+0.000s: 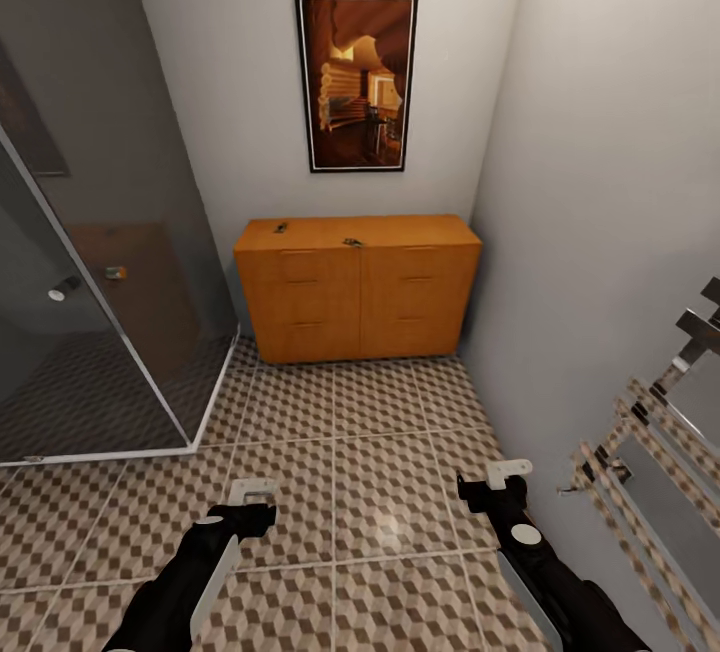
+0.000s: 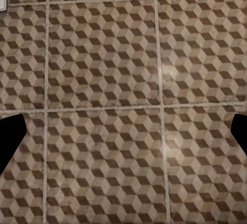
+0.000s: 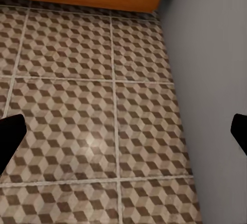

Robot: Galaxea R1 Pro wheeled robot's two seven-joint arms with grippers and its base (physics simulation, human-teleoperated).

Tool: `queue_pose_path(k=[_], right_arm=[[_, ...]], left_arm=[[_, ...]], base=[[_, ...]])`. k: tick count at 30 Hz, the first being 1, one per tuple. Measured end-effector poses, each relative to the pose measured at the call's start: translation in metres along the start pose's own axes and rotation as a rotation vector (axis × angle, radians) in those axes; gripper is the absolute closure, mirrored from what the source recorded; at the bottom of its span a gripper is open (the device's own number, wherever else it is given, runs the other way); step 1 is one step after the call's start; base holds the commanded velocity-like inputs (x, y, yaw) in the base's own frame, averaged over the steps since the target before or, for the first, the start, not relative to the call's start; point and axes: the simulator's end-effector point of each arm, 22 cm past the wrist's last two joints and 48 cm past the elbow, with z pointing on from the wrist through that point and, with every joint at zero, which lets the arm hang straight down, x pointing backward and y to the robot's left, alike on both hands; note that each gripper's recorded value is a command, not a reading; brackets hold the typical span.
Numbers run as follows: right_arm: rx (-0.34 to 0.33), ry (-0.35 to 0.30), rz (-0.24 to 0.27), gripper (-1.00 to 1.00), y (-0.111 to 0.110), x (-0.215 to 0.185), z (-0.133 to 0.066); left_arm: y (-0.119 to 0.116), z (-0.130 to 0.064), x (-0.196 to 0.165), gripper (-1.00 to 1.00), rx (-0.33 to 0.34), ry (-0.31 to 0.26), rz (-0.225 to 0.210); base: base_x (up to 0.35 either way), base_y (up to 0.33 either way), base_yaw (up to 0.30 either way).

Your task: Take the four mousetraps from the cabinet in the bathroom and place them on the bathroom floor. Make sure all four end up on the same floor surface, and ensure that at least two of them are either under or directly next to the same bathroom sink.

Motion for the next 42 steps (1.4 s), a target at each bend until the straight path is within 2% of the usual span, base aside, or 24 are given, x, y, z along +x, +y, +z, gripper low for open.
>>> queue_pose_path(k=[15, 21, 42], right_arm=[[-0.003, 0.003, -0.002, -1.00, 0.001, 0.003, 0.001], [0.000, -0.051, 0.013, -1.00, -0.001, -0.009, 0.001], [-0.001, -0.057, 0.014, -1.00, -0.001, -0.009, 0.001]], left_arm=[[0.000, 0.002, 0.003, -1.00, 0.000, 0.006, 0.000], [0.000, 0.002, 0.003, -1.00, 0.000, 0.007, 0.000], [-0.001, 0.002, 0.003, -1.00, 0.003, 0.007, 0.000]], base=[[0.255, -0.002, 0.085], [0.254, 0.000, 0.001], [0.244, 0.000, 0.000]])
